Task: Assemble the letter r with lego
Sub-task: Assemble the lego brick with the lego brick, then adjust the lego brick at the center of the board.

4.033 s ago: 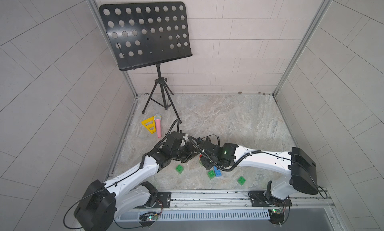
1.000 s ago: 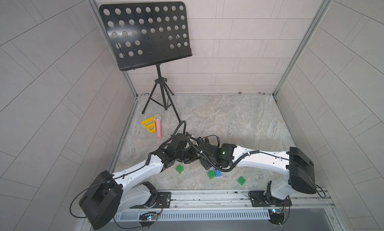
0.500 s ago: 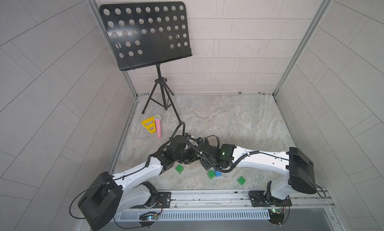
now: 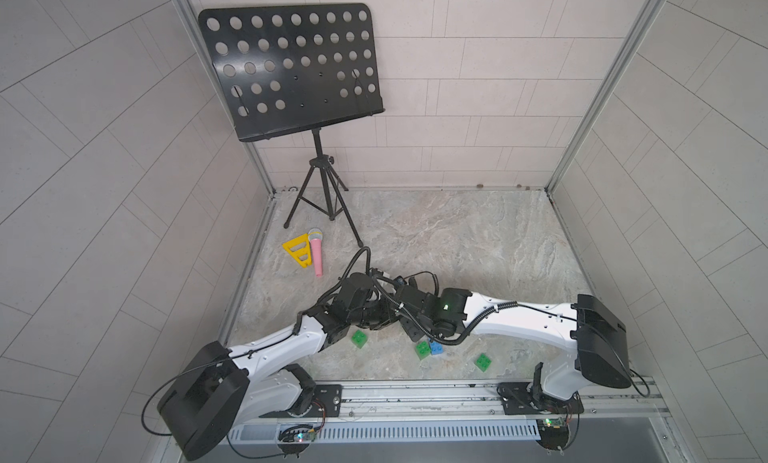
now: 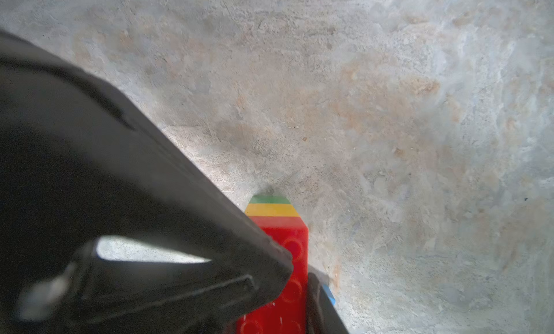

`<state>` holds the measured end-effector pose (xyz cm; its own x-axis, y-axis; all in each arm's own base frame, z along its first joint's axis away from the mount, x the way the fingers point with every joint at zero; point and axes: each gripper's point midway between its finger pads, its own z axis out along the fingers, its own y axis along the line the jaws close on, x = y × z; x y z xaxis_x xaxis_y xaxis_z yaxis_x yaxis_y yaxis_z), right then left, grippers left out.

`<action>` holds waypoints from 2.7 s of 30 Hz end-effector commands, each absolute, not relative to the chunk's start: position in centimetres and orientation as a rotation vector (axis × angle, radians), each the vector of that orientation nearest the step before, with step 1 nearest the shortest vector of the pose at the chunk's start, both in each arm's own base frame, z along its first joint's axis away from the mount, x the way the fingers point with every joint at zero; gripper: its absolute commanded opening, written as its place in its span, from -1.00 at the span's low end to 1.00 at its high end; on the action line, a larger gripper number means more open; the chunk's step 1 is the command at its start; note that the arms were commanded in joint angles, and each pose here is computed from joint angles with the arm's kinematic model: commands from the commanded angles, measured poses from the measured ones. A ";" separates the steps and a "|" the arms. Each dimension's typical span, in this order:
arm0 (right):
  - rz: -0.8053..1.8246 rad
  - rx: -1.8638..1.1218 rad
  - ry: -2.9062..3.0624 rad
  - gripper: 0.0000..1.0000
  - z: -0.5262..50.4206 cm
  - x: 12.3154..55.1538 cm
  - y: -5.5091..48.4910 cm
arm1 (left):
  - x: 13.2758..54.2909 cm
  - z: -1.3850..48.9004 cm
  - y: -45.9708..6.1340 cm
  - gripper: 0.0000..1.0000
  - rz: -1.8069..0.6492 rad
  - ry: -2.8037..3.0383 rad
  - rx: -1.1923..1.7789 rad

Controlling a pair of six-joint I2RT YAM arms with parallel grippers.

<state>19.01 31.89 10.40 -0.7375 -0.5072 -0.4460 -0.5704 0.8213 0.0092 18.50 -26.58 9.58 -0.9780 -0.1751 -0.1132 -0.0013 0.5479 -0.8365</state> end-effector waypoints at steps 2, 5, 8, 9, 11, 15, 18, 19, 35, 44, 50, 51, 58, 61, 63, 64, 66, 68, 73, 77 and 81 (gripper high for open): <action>0.179 -0.881 2.634 -0.94 9.3 17.6 31.4 | 11.6 -1.6 -18.7 -1.00 -0.830 3.082 -0.456; 0.181 -0.890 2.639 -0.94 9.1 17.6 31.4 | 11.5 -1.8 -18.5 -1.00 -0.815 3.087 -0.462; 0.179 -0.891 2.642 -0.87 9.0 17.6 31.4 | 11.5 -1.8 -18.5 -1.00 -0.817 3.087 -0.465; 0.180 -0.890 2.640 -0.82 9.0 17.6 31.4 | 11.6 -1.7 -18.5 -1.00 -0.821 3.084 -0.465; 0.181 -0.884 2.635 -0.66 9.3 17.7 31.4 | 11.8 -1.3 -18.8 -1.00 -0.842 3.068 -0.464; 0.179 -0.871 2.613 -0.42 10.3 18.0 31.3 | 12.4 -0.4 -19.2 -1.00 -0.879 3.031 -0.464; 0.190 -0.855 2.597 -0.27 11.3 18.3 31.3 | 12.5 -0.2 -19.4 -1.00 -0.888 3.024 -0.463; 0.195 -0.851 2.593 -0.22 11.6 18.4 31.3 | 12.6 -0.2 -19.4 -1.00 -0.889 3.023 -0.462; 0.218 -0.804 2.585 -0.12 13.1 19.8 30.9 | 13.0 0.3 -19.9 -1.00 -0.906 3.020 -0.458; 0.235 -0.805 2.581 -0.13 13.5 19.8 30.8 | 14.8 4.2 -21.9 -1.00 -1.055 2.904 -0.394; 0.234 -0.794 2.582 -0.13 13.5 19.8 30.5 | 16.0 6.3 -23.1 -1.00 -1.116 2.857 -0.367; 0.233 -0.799 2.582 -0.13 13.5 19.8 30.5 | 16.1 6.6 -23.3 -1.00 -1.123 2.851 -0.361; 0.234 -0.797 2.586 -0.13 13.2 20.0 30.4 | 17.3 8.3 -24.2 -0.97 -1.159 2.804 -0.338; 0.231 -0.800 2.588 -0.13 13.2 20.3 30.3 | 17.8 8.8 -24.6 -0.92 -1.173 2.790 -0.328; 0.232 -0.799 2.589 -0.13 13.2 20.4 30.2 | 18.1 9.0 -25.0 -0.90 -1.181 2.785 -0.324; 0.235 -0.802 2.588 -0.13 13.2 20.4 30.2 | 18.2 9.1 -25.1 -0.89 -1.185 2.783 -0.322; 0.232 -0.801 2.591 -0.13 13.2 20.5 30.0 | 18.5 9.4 -25.4 -0.84 -1.196 2.777 -0.316; 0.230 -0.800 2.591 -0.13 13.2 20.5 29.9 | 18.8 9.8 -25.8 -0.79 -1.208 2.768 -0.309; 0.240 -0.792 2.583 -0.13 13.5 20.5 29.6 | 19.5 11.0 -26.7 -0.68 -1.245 2.746 -0.286; 0.250 -0.786 2.575 -0.13 13.8 20.4 29.5 | 19.9 11.8 -27.1 -0.62 -1.266 2.728 -0.276; 0.270 -0.775 2.566 -0.13 14.2 20.5 29.4 | 20.1 12.6 -27.3 -0.57 -1.282 2.708 -0.274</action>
<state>20.51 30.02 13.62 -0.7499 -0.4820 -0.4532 -0.5650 0.8229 0.0597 19.87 -27.16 11.94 -0.9766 -0.2131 -0.0304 -0.1109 0.6193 -0.7772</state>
